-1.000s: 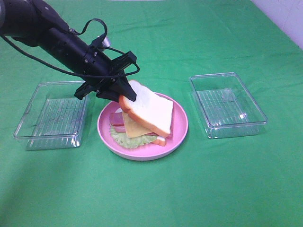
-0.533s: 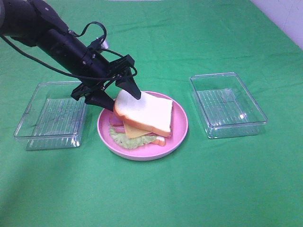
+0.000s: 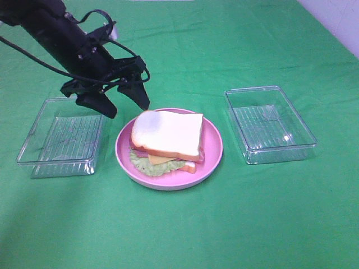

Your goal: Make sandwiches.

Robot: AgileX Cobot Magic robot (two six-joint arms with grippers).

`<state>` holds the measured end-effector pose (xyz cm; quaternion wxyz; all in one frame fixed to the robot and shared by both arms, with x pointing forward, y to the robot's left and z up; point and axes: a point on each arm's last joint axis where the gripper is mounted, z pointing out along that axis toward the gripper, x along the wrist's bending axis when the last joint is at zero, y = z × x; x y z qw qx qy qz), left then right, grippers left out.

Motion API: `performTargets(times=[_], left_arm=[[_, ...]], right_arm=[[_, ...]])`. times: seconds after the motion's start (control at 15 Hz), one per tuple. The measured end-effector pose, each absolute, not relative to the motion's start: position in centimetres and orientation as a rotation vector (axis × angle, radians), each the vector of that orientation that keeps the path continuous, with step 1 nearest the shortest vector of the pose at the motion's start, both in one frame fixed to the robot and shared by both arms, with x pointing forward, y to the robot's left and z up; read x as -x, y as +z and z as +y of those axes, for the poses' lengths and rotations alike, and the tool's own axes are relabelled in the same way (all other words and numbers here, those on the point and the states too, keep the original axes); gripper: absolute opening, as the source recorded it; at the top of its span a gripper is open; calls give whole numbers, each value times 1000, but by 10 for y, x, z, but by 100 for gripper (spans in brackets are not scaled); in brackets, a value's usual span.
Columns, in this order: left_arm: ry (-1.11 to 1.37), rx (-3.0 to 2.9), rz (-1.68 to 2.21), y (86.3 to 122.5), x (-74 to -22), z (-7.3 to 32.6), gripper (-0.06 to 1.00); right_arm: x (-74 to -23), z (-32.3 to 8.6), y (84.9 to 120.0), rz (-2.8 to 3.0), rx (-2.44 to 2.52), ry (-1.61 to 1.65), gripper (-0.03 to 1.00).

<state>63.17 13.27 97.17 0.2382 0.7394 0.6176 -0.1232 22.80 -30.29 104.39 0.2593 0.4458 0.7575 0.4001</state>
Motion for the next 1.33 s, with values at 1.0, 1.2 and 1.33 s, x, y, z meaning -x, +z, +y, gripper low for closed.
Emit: performTargets(times=[1.0, 1.2, 1.33], left_arm=[[301, -2163, 1430, 1135, -395, 237, 72], [334, -2133, 1413, 1116, -359, 249, 72], [364, -2104, 1390, 1102, -331, 258, 72]], right_arm=[[-228, -303, 1044, 2053, -1208, 1084, 79], [-228, -303, 1044, 2053, -1208, 1084, 79], [-228, -303, 1044, 2053, -1208, 1084, 79]])
